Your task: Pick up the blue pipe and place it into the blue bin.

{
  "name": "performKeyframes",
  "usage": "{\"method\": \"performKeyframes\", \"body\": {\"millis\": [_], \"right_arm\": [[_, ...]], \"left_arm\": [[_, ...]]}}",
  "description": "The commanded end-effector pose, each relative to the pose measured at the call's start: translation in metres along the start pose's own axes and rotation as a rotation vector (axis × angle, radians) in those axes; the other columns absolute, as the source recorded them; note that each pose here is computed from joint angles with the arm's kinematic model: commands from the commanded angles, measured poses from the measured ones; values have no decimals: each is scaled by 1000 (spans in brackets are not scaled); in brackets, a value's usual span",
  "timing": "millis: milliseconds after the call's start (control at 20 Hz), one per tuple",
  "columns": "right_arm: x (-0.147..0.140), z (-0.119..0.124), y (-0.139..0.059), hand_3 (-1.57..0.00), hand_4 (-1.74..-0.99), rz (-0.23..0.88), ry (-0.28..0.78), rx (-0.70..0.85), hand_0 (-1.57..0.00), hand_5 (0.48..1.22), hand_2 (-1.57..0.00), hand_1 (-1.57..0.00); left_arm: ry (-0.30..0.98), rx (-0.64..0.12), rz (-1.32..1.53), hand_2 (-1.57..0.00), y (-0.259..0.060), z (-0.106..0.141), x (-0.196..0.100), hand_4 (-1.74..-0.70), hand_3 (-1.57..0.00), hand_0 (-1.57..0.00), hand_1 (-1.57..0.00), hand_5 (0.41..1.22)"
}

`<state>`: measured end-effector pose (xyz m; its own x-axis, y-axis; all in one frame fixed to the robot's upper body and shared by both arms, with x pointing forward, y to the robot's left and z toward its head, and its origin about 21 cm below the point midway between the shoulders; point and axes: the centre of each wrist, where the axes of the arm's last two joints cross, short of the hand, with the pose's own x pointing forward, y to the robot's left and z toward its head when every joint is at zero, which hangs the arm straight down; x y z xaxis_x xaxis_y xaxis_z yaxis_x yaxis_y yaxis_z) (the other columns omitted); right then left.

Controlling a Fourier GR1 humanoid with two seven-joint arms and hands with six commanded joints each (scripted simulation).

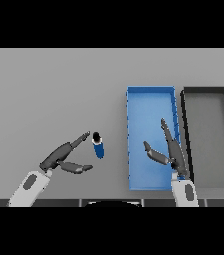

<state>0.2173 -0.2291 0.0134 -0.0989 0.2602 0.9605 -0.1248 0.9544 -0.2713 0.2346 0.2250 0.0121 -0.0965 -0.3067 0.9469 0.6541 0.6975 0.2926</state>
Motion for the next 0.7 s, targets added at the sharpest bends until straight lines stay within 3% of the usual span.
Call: {"method": "performKeyframes", "body": {"millis": [0,450,650], "right_arm": [[1,1,1,1,-1231,1,0,2,1,623,1,1],[0,4,-5,1,-1201,6,5,-13,1,605,1,1],[-2,4,-4,1,-1206,-12,16,-2,1,606,1,1]], "left_arm": [[6,-6,11,1,-3,-7,-2,-1200,1,1,1,467],[2,-65,19,1,-26,-56,-15,-1131,1,1,1,462],[-51,-70,96,-1,-36,-73,-13,-1215,1,1,1,533]]}}
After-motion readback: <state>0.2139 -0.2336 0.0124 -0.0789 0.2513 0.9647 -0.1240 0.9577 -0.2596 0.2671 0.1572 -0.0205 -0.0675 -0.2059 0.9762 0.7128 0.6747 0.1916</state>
